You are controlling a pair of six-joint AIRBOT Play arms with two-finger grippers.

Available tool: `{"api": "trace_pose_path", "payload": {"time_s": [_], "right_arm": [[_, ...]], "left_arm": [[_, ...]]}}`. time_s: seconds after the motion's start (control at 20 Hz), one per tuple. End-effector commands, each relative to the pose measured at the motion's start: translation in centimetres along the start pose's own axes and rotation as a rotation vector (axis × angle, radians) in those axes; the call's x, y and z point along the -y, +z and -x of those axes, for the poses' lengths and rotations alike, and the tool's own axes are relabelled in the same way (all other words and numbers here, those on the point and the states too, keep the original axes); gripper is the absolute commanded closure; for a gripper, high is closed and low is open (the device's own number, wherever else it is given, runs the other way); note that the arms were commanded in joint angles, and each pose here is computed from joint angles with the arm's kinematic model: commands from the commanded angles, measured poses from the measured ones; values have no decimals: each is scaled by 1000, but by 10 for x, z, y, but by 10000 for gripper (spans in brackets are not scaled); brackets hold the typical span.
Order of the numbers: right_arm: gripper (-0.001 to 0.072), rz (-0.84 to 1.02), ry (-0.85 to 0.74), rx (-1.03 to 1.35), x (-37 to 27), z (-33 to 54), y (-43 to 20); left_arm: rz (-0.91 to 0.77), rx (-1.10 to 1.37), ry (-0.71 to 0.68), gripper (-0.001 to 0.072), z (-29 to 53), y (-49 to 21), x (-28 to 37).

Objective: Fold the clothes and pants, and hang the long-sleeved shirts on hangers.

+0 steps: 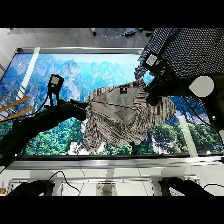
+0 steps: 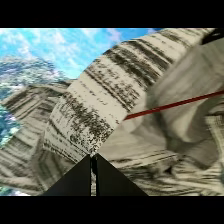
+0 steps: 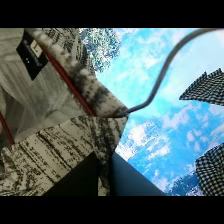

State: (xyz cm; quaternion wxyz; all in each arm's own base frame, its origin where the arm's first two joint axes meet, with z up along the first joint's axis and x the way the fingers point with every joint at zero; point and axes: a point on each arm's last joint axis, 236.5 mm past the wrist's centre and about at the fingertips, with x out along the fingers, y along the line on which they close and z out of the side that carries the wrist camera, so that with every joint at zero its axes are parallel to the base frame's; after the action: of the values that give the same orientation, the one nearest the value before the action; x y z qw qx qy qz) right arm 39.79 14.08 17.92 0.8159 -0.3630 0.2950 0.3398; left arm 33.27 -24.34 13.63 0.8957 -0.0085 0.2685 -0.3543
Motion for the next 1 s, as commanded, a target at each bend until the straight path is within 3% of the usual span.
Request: {"api": "trace_pose_path", "payload": {"time_s": [0.0,0.35,0.65,0.95], "right_arm": [[671,-41,46,33,-8,-9,8],[671,-108,83,140,-15,-9,34],[671,-90,120,193,-32,-8,56],[671,-91,92,234,-28,5,65]], "left_arm": [[75,54,-161,683,7,15,55],[-72,179,-336,683,23,62,151],[-108,-81,-443,683,-34,-22,200],[-73,-266,-405,683,-84,-83,182]]}}
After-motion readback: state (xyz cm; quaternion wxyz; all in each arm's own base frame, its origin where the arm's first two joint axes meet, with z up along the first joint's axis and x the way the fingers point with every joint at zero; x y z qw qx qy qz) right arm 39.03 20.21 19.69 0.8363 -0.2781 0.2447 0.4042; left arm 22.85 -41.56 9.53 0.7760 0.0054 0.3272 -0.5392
